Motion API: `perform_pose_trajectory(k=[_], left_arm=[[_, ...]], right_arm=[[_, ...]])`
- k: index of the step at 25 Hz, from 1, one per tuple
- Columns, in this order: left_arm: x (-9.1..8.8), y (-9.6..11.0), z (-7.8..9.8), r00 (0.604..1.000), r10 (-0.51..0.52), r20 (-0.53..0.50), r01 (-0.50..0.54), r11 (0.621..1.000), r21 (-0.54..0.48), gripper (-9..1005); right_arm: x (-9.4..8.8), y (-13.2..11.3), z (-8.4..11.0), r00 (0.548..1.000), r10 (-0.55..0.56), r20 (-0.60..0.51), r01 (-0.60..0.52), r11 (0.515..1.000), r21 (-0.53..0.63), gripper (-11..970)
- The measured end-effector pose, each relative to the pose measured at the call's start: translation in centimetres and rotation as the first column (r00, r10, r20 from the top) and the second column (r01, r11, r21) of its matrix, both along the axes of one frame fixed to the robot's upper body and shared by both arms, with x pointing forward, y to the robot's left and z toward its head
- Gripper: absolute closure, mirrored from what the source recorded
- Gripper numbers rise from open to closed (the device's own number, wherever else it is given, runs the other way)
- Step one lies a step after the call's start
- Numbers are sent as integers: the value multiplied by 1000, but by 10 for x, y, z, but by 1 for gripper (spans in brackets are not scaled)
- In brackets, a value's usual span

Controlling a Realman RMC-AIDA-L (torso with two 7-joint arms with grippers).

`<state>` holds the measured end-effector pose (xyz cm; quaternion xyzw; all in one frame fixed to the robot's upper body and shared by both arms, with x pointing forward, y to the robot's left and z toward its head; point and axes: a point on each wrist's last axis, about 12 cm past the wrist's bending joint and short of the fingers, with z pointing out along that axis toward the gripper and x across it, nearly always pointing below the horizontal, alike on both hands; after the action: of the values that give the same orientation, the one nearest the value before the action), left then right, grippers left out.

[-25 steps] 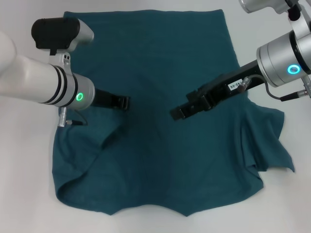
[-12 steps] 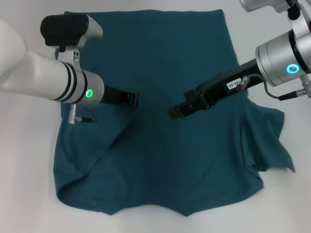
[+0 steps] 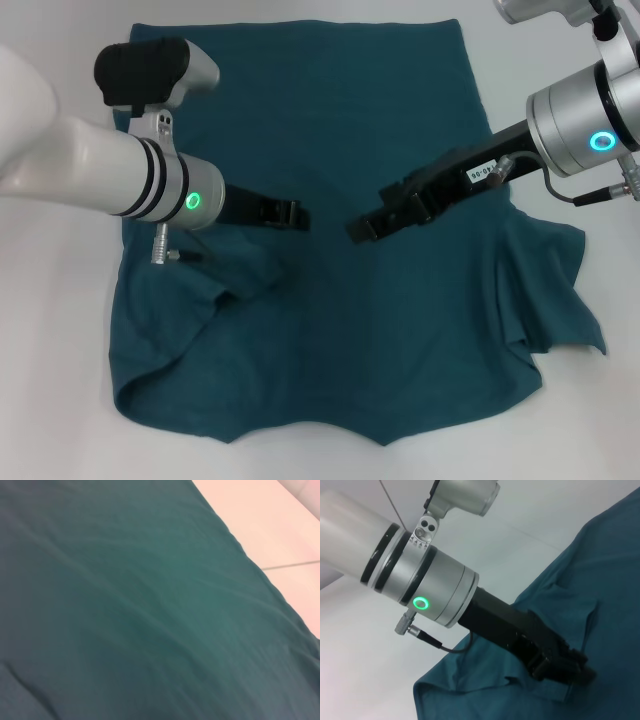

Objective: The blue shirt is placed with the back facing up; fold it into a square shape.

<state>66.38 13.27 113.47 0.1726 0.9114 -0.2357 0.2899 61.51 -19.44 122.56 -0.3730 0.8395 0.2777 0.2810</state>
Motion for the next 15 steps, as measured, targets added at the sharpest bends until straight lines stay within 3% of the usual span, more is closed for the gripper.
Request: perform_pose_trajectory(k=[8, 12, 15], left_arm=[[-6, 1, 10, 996, -91, 25, 93, 993, -76, 680], [-16, 19, 17, 985, -171, 26, 172, 977, -122, 553], [-28, 43, 17, 978, -207, 31, 209, 963, -173, 445]], right_arm=[[1, -3, -2, 1000, -17, 2, 17, 1000, 3, 122], [0, -9, -6, 999, -39, -2, 39, 999, 1, 122], [-3, -19, -9, 998, -60, -2, 60, 998, -13, 121]])
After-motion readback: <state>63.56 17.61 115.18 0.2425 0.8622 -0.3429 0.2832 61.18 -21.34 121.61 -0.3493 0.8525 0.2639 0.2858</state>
